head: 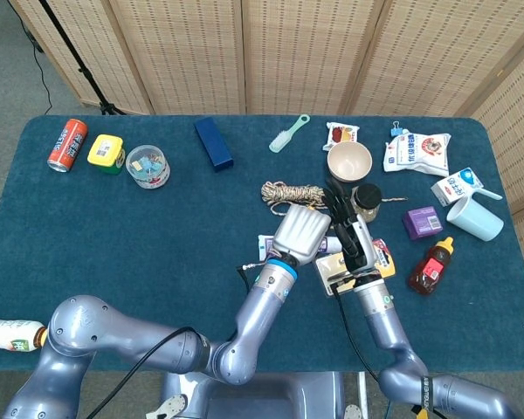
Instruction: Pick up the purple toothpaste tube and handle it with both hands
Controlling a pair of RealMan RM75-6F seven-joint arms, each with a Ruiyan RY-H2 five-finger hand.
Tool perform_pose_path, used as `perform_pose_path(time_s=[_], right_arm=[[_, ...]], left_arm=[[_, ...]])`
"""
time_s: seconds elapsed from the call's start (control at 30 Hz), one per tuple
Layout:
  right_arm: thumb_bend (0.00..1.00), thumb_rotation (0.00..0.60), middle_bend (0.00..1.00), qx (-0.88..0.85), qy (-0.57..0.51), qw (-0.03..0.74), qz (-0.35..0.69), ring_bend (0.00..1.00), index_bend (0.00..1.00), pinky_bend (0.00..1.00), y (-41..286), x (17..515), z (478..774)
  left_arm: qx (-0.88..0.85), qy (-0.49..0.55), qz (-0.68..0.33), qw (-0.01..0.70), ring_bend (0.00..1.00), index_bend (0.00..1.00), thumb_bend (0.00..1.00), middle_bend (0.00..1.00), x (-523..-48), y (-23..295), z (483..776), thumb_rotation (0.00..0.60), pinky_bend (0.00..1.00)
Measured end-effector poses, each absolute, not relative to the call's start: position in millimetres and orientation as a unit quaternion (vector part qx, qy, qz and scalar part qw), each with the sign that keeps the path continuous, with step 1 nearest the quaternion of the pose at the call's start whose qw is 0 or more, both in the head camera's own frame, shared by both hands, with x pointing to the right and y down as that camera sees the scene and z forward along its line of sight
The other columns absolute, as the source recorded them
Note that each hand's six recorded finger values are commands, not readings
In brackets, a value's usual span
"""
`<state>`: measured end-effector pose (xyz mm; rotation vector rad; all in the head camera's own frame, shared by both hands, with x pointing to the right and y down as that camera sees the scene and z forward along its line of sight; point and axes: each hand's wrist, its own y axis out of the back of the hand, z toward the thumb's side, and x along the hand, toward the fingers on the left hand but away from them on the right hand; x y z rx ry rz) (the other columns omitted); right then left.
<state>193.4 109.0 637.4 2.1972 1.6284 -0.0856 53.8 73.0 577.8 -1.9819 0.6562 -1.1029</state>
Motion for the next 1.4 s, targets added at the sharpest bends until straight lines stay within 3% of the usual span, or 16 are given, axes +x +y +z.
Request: perform_pose_path(time_s=[1.0,1.4], right_arm=[[0.0,0.221,0.0,0.803,0.563,0.19,-0.042,0.0,0.0,0.0,112.9,189.6,638.6],[0.0,0.222,0.0,0.794,0.581,0.173,-0.049,0.0,0.0,0.0,105.9,210.5,637.6]], left_arm=[[-0.775,0.244,-0.439,0.383,0.62,0.64,0.72,0.61,56.6,71.9,576.6,0.6,0.67],[-0.766,0.241,-0.448,0.394,0.6,0.61,0.71,0.61,40.0,69.4,577.7,0.6,0.67]])
